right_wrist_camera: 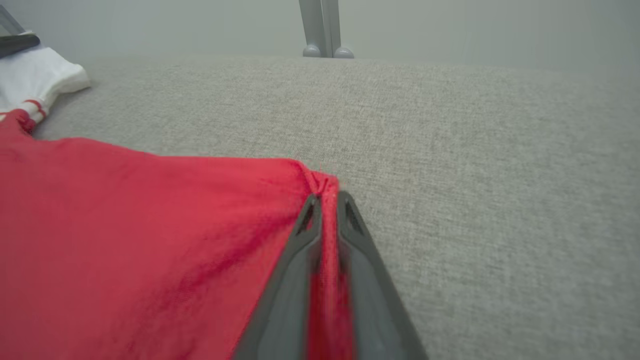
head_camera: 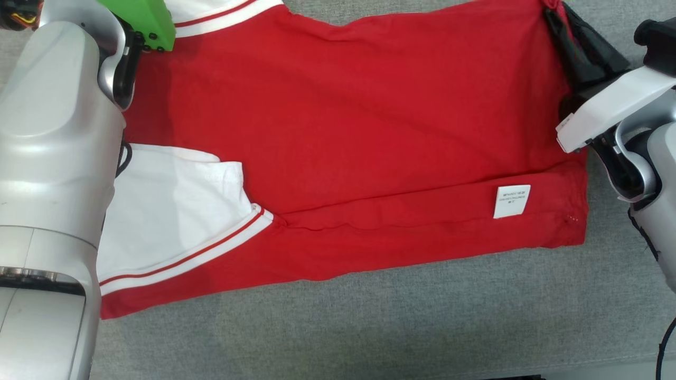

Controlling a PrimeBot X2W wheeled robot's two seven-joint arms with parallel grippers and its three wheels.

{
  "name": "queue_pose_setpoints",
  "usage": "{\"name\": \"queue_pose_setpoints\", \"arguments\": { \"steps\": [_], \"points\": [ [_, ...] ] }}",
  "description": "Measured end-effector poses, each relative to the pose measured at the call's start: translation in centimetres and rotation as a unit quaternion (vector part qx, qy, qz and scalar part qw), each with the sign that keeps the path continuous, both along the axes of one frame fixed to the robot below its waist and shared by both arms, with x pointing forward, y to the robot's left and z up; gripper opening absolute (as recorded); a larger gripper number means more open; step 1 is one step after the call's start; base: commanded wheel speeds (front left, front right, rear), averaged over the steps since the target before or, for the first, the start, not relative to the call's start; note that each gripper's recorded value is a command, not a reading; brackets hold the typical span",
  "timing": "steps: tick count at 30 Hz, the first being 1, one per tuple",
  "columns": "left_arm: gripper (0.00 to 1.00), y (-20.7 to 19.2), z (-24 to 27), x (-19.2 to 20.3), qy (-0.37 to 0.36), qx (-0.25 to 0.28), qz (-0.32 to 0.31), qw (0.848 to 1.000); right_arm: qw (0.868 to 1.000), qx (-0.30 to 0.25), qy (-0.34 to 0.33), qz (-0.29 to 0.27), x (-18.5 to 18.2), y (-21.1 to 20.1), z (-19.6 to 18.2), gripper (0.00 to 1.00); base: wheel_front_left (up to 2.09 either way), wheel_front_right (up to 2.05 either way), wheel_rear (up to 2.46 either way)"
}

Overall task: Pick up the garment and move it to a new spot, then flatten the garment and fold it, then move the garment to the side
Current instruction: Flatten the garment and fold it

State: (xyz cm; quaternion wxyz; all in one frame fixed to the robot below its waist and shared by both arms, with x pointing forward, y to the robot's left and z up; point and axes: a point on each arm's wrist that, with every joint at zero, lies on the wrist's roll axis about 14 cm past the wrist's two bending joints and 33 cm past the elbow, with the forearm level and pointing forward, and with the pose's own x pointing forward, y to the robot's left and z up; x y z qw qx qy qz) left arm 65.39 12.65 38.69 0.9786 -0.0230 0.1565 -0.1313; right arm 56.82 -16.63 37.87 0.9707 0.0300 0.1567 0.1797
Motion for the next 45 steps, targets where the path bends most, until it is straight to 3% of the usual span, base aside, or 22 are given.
{"name": "queue_pose_setpoints", "arguments": {
  "steps": [8,17,22,28,37,39,40,42,43,44,45],
  "points": [
    [0.00,1.8,6.3,0.8,-0.107,-0.025,0.019,0.994,0.995,0.017,-0.101,-0.005,1.0,-0.6,5.5,0.00,0.00,0.00,0.00],
    [0.00,3.6,10.3,-4.2,-0.179,-0.066,0.049,0.980,0.991,0.024,-0.132,-0.002,-1.2,-0.2,8.3,0.00,0.00,0.00,0.00],
    [0.00,4.9,7.7,-9.3,-0.152,-0.088,0.083,0.981,0.995,0.029,-0.098,0.005,-3.5,0.5,6.3,0.00,0.00,0.00,0.00],
    [0.00,4.9,2.6,-15.6,-0.054,-0.113,0.114,0.985,0.997,0.045,-0.056,-0.009,-6.0,0.7,3.7,0.00,0.00,0.00,0.00],
    [0.00,5.1,1.0,-20.3,0.006,-0.134,0.147,0.980,0.995,0.069,-0.043,-0.051,-8.7,-0.6,3.1,0.00,0.00,0.00,0.00],
    [0.00,5.1,0.8,-20.9,0.018,-0.132,0.147,0.980,0.995,0.071,-0.038,-0.054,-9.3,-0.6,3.0,0.33,0.00,0.00,0.00],
    [0.00,5.0,0.6,-21.3,0.025,-0.133,0.148,0.980,0.995,0.073,-0.035,-0.057,-9.6,-0.7,2.9,0.59,0.00,0.00,0.00],
    [0.00,4.9,-0.1,-22.1,0.047,-0.130,0.146,0.980,0.995,0.075,-0.029,-0.063,-10.2,-0.8,2.7,1.00,0.00,0.00,0.00],
    [0.15,4.7,-0.6,-22.7,0.063,-0.133,0.144,0.979,0.994,0.076,-0.025,-0.067,-10.6,-0.9,2.5,1.00,0.00,0.00,0.00],
    [0.51,4.6,-0.9,-23.1,0.069,-0.131,0.146,0.978,0.994,0.078,-0.023,-0.071,-10.9,-1.1,2.4,1.00,0.00,0.00,0.00],
    [1.00,4.7,-0.8,-23.3,0.069,-0.128,0.149,0.978,0.994,0.077,-0.026,-0.075,-11.2,-1.2,2.5,1.00,0.00,0.00,0.00]
  ]
}}
